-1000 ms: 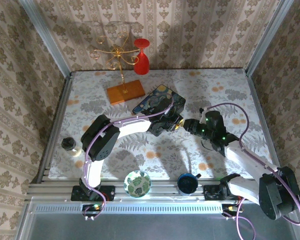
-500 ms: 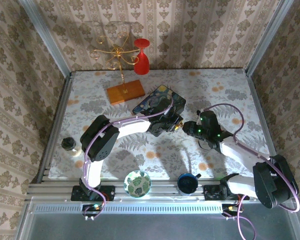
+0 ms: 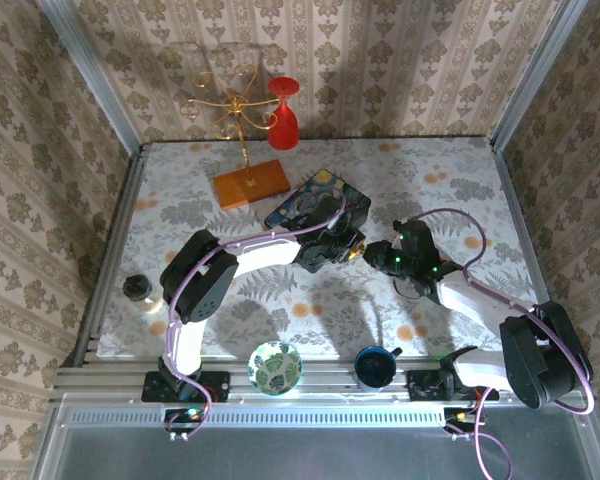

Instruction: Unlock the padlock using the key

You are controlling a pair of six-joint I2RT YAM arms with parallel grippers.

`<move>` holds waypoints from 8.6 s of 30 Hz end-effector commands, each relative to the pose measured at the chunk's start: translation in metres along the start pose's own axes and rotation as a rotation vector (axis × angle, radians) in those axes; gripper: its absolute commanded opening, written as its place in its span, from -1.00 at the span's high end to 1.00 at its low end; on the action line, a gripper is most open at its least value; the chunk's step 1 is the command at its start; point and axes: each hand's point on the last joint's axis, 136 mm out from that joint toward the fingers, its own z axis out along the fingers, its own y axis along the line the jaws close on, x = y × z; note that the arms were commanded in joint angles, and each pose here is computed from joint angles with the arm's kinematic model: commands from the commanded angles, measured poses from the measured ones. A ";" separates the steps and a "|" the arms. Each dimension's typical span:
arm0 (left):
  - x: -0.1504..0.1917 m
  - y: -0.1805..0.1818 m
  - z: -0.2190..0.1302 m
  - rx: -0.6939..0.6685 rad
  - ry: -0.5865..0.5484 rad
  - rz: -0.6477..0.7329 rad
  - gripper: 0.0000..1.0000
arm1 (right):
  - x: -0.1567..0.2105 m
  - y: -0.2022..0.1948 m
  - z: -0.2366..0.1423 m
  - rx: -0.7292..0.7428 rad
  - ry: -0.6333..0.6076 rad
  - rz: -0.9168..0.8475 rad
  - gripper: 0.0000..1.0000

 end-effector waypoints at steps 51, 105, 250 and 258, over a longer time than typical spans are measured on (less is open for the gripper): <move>0.021 -0.007 -0.006 0.034 0.096 0.011 1.00 | -0.004 0.005 0.051 -0.411 0.236 0.701 1.00; 0.033 0.025 0.000 -0.067 0.131 -0.003 0.00 | -0.028 -0.035 -0.074 0.062 -0.073 0.318 -0.37; -0.153 0.050 -0.136 -0.855 -0.585 0.985 -1.00 | 0.027 -0.005 0.071 0.231 0.059 -0.376 0.98; -0.153 0.046 -0.142 -0.848 -0.604 0.986 -1.00 | 0.020 0.008 0.056 -0.059 0.097 -0.344 0.54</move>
